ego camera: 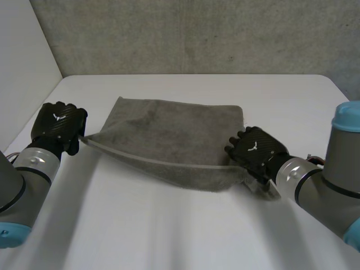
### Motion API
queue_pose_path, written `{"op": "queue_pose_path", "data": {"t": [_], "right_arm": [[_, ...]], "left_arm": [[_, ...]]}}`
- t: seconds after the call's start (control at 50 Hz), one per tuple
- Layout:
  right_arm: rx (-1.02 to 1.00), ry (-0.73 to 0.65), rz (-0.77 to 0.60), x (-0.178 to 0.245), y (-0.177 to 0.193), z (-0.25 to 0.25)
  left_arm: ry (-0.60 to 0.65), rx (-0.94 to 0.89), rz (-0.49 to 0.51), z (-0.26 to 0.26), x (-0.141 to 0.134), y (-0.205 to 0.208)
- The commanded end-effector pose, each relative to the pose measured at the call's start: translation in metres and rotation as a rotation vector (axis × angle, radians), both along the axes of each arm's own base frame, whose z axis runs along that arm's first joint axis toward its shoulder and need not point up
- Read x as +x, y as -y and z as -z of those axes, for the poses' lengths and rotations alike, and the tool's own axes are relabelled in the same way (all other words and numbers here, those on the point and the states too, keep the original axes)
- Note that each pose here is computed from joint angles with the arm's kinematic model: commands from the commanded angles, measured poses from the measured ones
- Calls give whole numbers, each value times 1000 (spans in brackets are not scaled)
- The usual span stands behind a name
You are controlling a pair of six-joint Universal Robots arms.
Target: Fold the towel.
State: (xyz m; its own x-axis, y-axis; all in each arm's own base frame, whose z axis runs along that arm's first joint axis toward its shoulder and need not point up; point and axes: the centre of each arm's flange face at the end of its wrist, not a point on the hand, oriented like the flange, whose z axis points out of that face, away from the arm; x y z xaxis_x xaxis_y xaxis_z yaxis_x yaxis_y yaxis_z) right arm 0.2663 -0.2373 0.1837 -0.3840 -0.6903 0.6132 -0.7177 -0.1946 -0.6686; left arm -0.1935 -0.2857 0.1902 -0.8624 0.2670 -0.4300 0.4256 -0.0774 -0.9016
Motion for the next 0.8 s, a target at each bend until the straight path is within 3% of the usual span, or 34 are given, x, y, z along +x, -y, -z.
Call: {"op": "queue_pose_path", "data": {"t": [0.02, 0.3, 0.66, 0.8], "right_arm": [[76, 214, 85, -12, -8, -27], [283, 460, 359, -52, 10, -9], [511, 484, 424, -44, 17, 52], [489, 486, 406, -36, 23, 54]], "left_arm": [[-5, -17, 1, -6, 2, -9], [-8, -12, -45, -6, 14, -4], [-14, -32, -54, -12, 17, -2], [-15, -35, -54, -13, 17, -2]]}}
